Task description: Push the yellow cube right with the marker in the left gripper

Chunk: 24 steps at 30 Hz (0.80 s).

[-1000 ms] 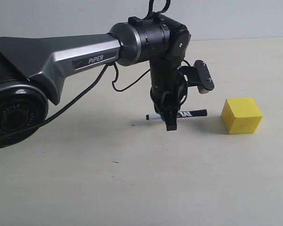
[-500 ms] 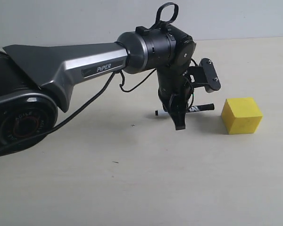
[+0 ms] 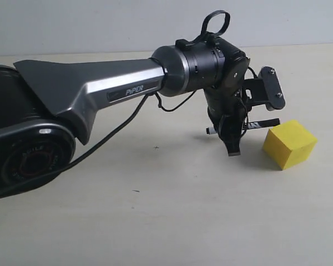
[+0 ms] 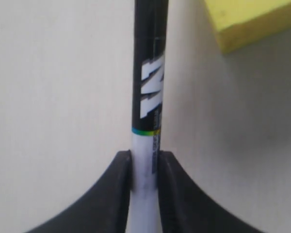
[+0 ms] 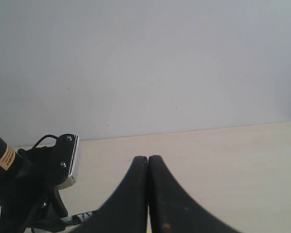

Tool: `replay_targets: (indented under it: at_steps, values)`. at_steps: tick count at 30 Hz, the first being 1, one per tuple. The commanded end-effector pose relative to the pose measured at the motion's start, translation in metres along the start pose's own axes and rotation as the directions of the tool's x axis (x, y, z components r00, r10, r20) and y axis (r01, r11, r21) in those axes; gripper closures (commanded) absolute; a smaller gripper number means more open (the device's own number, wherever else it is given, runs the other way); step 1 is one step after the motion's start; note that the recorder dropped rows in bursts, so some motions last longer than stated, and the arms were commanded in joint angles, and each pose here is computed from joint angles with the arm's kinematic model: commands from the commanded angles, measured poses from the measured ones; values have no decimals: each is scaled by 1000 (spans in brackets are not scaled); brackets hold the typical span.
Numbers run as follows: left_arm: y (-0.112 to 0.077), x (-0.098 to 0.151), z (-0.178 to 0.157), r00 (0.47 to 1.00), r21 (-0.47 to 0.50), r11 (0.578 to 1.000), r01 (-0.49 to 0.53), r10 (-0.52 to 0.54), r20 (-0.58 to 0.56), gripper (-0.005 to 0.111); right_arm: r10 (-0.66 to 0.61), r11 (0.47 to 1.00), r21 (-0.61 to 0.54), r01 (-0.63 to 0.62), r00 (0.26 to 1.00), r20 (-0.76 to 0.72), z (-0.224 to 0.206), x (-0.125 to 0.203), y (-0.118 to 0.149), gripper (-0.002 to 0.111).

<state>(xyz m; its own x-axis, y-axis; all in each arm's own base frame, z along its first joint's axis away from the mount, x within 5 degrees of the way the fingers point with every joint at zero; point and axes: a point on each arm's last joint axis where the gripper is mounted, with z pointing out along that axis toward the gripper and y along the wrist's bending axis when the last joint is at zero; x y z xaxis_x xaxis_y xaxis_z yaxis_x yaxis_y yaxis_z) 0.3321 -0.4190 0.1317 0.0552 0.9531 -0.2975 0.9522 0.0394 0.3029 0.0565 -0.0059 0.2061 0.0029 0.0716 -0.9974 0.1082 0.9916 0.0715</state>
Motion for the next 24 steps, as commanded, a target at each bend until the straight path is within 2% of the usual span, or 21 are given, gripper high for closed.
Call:
replay_targets:
  at_steps: [1, 8, 14, 18, 24]
  values:
    - [27, 24, -1, 987, -28, 987, 155, -156, -45, 107, 0, 1000, 7, 0, 1000, 5, 0, 1, 0, 108]
    - [20, 48, -21, 939, 73, 984, 163, -132, -317, 107, 0, 1000, 7, 0, 1000, 5, 0, 1, 0, 108]
    - [14, 42, -33, 932, 61, 976, 209, -180, -315, 107, 0, 1000, 7, 0, 1000, 5, 0, 1, 0, 108]
    - [-11, 29, -38, 936, 90, 981, 173, -135, -324, 107, 0, 1000, 7, 0, 1000, 5, 0, 1, 0, 108]
    - [-35, 18, -41, 938, 91, 980, 179, -142, -315, 107, 0, 1000, 7, 0, 1000, 5, 0, 1, 0, 108]
